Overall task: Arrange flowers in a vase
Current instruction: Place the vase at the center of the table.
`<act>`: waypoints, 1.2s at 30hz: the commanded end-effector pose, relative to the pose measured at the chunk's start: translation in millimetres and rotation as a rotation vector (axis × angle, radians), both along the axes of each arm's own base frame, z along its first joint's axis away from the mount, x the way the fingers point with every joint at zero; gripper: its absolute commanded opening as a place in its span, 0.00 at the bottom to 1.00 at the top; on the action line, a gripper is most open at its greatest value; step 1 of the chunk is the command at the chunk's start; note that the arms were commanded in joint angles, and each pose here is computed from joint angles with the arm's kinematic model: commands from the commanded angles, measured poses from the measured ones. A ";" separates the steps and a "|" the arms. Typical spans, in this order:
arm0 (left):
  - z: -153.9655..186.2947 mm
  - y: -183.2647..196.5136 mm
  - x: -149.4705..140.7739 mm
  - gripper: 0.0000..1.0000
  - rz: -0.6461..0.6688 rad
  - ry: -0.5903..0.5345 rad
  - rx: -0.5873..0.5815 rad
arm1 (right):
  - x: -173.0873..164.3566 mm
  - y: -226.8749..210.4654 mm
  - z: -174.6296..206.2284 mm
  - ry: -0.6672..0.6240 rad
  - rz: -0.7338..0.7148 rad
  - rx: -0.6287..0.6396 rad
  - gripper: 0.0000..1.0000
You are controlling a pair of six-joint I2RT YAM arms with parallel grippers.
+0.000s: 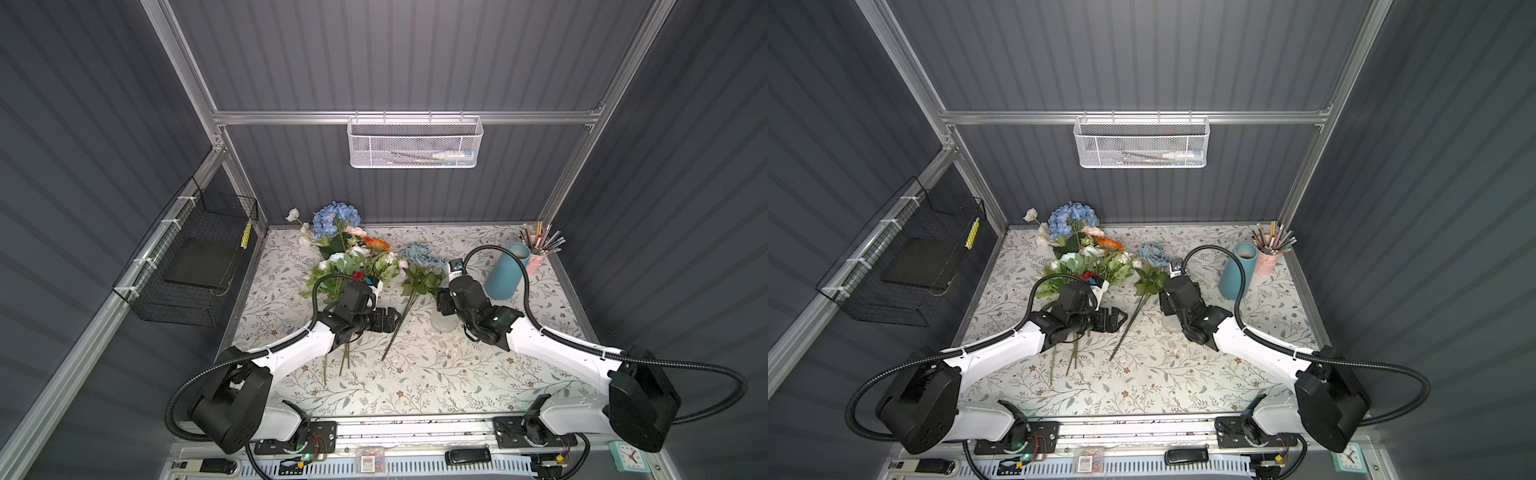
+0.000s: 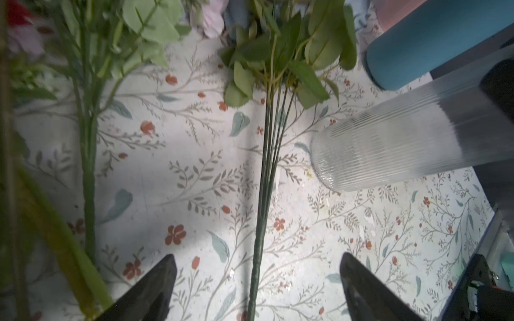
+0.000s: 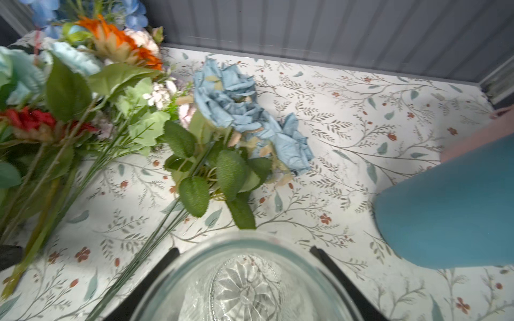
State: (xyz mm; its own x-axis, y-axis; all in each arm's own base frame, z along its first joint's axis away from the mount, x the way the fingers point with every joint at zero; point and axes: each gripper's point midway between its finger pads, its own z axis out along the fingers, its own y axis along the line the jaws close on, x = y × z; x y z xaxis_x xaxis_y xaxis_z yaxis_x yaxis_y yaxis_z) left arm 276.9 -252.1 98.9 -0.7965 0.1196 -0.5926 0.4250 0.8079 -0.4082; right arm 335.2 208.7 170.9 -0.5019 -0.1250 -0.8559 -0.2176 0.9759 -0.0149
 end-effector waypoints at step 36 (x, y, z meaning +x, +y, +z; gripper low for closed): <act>-67.1 -47.0 14.2 0.23 -0.156 0.045 0.261 | -31.8 -18.6 106.1 0.021 0.197 0.328 0.99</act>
